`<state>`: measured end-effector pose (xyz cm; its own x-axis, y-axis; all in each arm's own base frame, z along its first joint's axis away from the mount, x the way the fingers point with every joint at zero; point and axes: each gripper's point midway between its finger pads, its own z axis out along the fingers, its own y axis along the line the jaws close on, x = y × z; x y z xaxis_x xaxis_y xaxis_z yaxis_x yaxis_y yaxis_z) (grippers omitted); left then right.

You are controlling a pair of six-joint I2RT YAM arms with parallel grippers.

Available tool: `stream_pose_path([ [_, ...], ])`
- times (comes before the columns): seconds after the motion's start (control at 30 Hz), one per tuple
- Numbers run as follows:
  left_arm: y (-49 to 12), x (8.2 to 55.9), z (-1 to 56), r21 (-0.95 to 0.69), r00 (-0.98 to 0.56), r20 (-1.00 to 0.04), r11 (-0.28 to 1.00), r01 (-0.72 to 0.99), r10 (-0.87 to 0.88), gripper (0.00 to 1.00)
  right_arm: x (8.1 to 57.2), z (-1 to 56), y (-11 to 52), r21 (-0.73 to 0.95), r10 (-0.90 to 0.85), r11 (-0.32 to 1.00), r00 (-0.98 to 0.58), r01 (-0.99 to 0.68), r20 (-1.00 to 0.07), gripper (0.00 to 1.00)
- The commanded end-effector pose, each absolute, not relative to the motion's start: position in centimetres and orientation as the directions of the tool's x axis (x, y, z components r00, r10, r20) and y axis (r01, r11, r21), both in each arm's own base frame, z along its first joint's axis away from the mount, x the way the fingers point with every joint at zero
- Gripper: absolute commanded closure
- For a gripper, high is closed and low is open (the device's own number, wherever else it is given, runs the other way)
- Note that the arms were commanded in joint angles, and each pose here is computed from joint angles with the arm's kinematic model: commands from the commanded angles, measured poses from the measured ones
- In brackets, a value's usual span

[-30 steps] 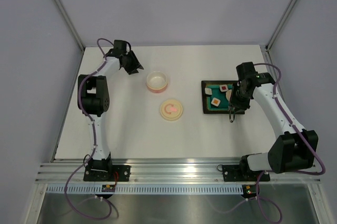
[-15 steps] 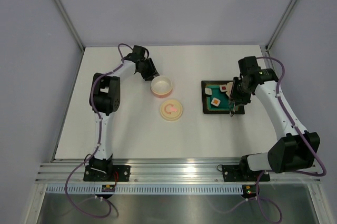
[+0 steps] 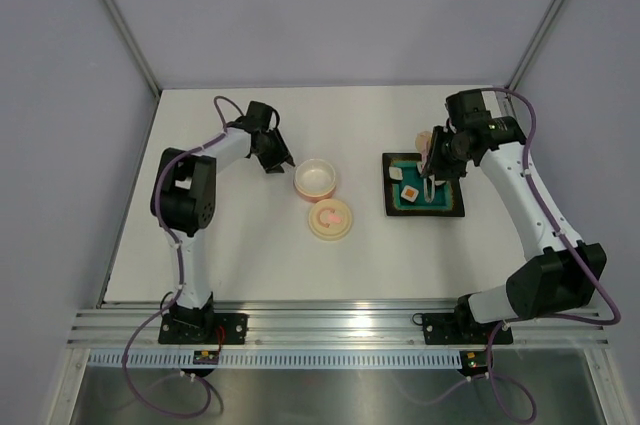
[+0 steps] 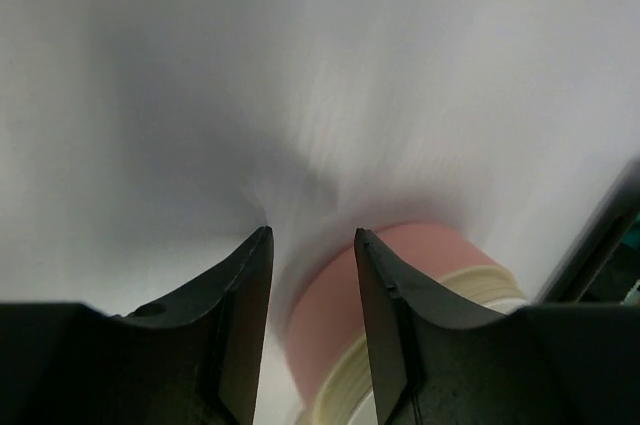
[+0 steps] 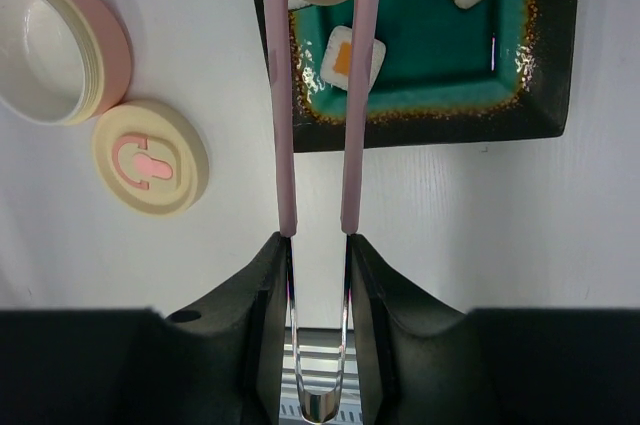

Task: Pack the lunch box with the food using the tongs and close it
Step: Move the packing box to the center of the board.

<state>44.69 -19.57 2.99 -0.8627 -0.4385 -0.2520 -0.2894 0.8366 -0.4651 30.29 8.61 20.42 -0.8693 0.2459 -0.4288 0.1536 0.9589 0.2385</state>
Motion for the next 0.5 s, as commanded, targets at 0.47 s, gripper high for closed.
stream_pose_path([
  [0.47, -19.1, 41.0, 2.0, -0.406, -0.901, -0.221, 0.875, -0.264, -0.374, 0.59, 31.5, 19.7, 15.3, 0.287, 0.131, 0.958, -0.892, 0.001, -0.432, 1.00],
])
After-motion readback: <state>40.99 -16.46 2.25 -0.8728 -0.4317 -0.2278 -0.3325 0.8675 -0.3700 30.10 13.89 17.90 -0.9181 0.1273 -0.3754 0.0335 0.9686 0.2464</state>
